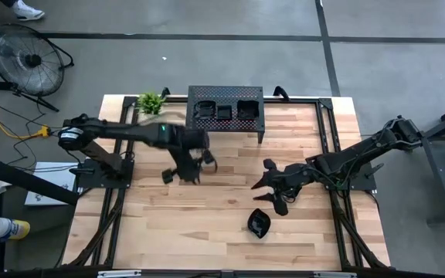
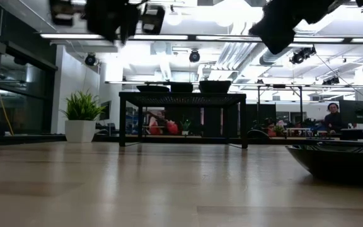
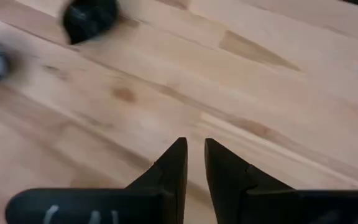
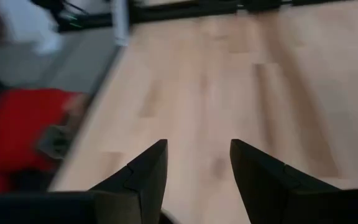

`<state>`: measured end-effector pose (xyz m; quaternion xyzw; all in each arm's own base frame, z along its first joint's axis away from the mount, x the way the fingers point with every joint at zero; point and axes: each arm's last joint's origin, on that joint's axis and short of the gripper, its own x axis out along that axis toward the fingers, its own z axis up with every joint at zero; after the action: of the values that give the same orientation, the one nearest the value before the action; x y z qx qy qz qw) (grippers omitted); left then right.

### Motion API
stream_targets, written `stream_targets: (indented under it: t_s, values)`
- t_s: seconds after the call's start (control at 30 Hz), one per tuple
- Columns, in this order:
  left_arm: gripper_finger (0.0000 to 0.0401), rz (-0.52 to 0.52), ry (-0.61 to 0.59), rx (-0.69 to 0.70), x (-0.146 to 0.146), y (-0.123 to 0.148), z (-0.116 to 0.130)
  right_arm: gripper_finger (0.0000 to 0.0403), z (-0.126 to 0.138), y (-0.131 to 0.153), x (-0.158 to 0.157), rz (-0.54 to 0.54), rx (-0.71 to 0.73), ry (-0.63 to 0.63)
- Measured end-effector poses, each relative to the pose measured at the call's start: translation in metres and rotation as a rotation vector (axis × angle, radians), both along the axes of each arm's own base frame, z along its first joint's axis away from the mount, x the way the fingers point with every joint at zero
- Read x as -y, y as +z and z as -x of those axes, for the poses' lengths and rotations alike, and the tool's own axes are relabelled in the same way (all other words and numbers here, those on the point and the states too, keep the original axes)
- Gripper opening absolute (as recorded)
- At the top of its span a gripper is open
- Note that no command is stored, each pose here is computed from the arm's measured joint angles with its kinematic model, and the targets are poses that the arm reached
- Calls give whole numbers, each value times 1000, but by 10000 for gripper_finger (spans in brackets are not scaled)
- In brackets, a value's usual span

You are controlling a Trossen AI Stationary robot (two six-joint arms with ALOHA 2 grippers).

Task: Pick & Place Mini shaped plates
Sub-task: Stack the leaf-shaped plate on top of the leaf-shaped plate on the shelf

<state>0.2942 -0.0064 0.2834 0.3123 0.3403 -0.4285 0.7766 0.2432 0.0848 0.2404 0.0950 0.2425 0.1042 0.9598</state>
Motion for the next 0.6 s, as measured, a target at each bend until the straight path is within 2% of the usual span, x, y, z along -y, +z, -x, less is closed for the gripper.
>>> stream_targets:
  t_s: [0.17,0.3,0.47,0.6]
  values:
    - [53,-26,33,-14,33,-41,2,169,-1,5,-4,-138,7,79]
    - [53,-32,42,45,57,-56,3,169,-1,6,-5,-208,-3,63]
    - [53,-54,37,134,83,-58,4,169,3,-5,-1,-229,-133,-83]
    - [53,-82,30,173,98,-57,7,169,12,-19,3,-344,-342,-249]
